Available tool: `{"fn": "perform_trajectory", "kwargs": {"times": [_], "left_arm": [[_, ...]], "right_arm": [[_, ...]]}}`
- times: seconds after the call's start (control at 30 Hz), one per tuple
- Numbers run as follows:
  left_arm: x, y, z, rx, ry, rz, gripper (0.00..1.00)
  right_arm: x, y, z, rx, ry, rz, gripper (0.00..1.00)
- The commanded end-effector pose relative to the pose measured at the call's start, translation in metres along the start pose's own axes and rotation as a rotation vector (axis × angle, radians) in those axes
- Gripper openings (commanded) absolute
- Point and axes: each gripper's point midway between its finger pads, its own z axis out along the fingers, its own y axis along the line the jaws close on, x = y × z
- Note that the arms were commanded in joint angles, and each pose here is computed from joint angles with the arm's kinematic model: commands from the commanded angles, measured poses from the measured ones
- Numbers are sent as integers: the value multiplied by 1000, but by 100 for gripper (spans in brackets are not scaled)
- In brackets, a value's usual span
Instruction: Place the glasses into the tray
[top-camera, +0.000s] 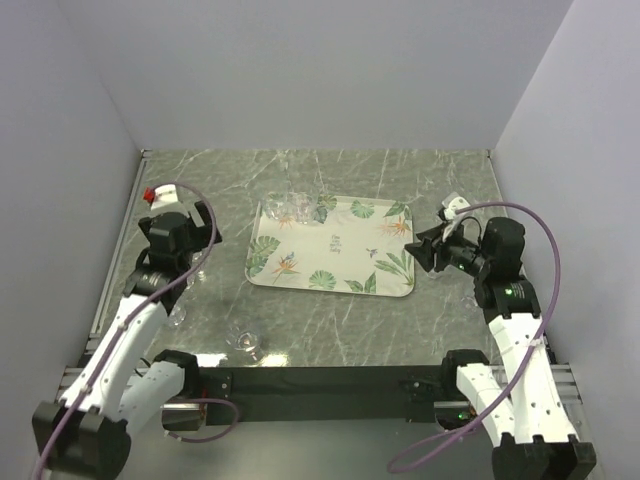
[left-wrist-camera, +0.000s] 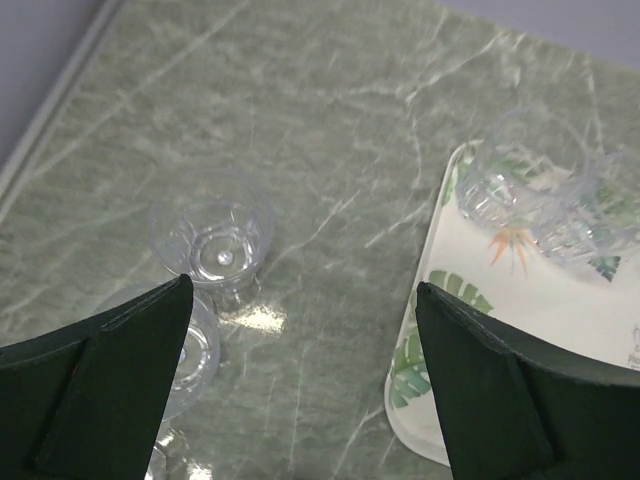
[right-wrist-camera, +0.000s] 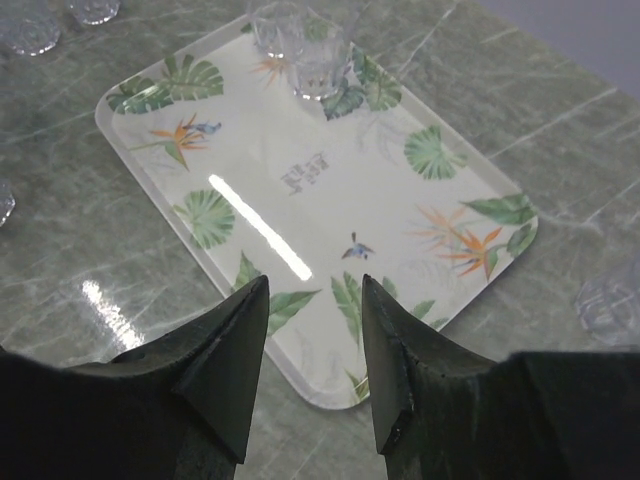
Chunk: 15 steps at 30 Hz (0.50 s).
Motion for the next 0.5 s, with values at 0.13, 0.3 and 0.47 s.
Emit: {"fn": "perform_trajectory", "kwargs": {"times": [0.13,0.3,0.47], "left_arm": [[-2,13,42,25,154,-145,95],[13,14,75,7,290,-147,89],[18,12,95,-13,365,-134,81]], "right_arm": [[-6,-7,-12,0,-84,36,50],[-7,-10,-14,14,-87,41,50],[-7,-11,-15,24,-86,36,50]]}}
